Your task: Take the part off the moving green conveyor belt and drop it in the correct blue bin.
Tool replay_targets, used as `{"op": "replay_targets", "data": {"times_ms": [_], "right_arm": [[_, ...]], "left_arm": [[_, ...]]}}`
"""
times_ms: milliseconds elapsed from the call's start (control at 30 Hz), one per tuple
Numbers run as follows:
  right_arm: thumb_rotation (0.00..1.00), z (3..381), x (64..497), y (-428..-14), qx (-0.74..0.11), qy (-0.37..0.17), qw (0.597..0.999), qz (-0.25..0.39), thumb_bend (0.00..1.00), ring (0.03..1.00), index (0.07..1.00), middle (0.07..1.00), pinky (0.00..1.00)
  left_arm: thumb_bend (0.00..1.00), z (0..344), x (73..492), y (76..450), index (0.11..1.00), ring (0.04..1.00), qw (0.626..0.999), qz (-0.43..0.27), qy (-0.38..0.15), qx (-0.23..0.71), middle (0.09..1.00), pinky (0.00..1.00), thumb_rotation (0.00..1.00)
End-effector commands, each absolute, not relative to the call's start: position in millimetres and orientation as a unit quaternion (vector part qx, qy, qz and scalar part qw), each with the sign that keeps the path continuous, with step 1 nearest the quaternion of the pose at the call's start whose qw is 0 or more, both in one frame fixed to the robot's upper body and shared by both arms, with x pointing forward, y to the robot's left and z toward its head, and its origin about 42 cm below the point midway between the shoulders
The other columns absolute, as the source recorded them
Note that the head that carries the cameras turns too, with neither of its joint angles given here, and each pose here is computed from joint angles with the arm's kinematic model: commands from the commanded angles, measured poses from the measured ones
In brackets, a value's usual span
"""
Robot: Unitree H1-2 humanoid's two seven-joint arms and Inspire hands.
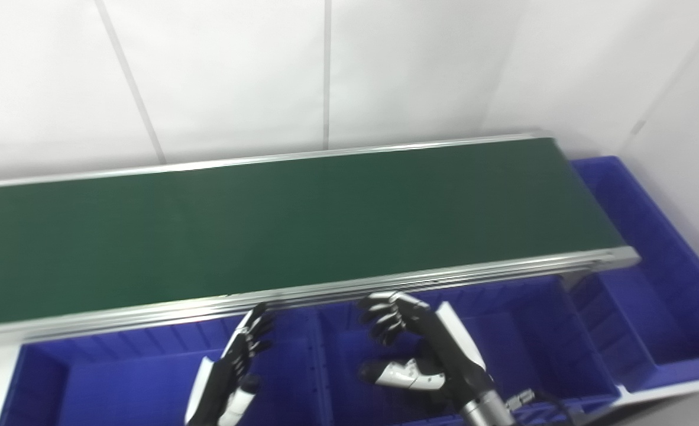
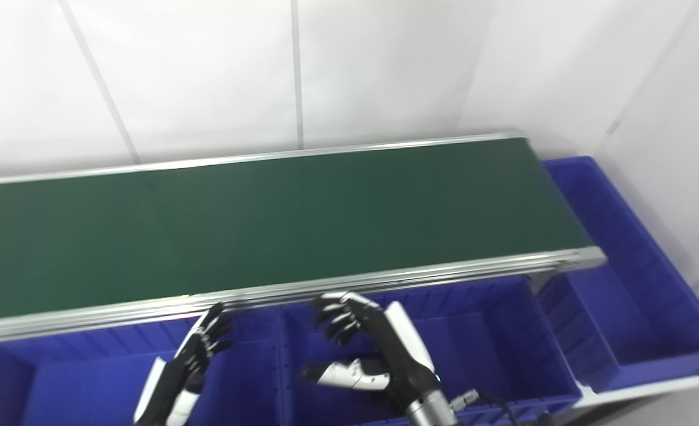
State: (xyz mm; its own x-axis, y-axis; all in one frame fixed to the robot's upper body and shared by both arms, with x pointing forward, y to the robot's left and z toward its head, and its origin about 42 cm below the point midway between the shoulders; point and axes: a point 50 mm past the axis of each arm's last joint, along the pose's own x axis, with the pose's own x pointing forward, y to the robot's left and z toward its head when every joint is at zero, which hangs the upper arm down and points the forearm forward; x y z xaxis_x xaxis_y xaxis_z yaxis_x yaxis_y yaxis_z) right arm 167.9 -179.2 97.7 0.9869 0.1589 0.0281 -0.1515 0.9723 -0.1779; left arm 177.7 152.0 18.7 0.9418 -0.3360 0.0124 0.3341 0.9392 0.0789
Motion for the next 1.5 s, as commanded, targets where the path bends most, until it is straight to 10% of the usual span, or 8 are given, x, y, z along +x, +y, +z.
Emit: {"op": "replay_targets", "data": {"times_ms": [0,300,1467], "right_arm": [[0.82,100.3,165.7,-172.4,-0.036,-0.063,0.995,0.064,0.81,0.633,0.733,0.699,0.56],[1.00,56.8,163.1,-174.0,0.019,-0.051,0.997,0.047,0.88,0.825,0.783,0.810,0.83],[0.96,40.2,169.6,-159.5,-0.020,-0.022,0.995,0.094,0.88,0.829,0.836,0.854,0.82]], "left_arm": [[0.83,25.9,186.1,152.4,0.937,0.899,0.984,-0.171,-0.042,0.040,0.905,0.84,0.94],[0.80,24.4,185.4,152.6,0.925,0.906,0.985,-0.160,-0.043,0.051,0.908,0.85,0.94],[0.85,33.9,189.2,155.1,0.914,0.903,0.983,-0.168,-0.062,0.049,0.896,0.86,0.93]]}}
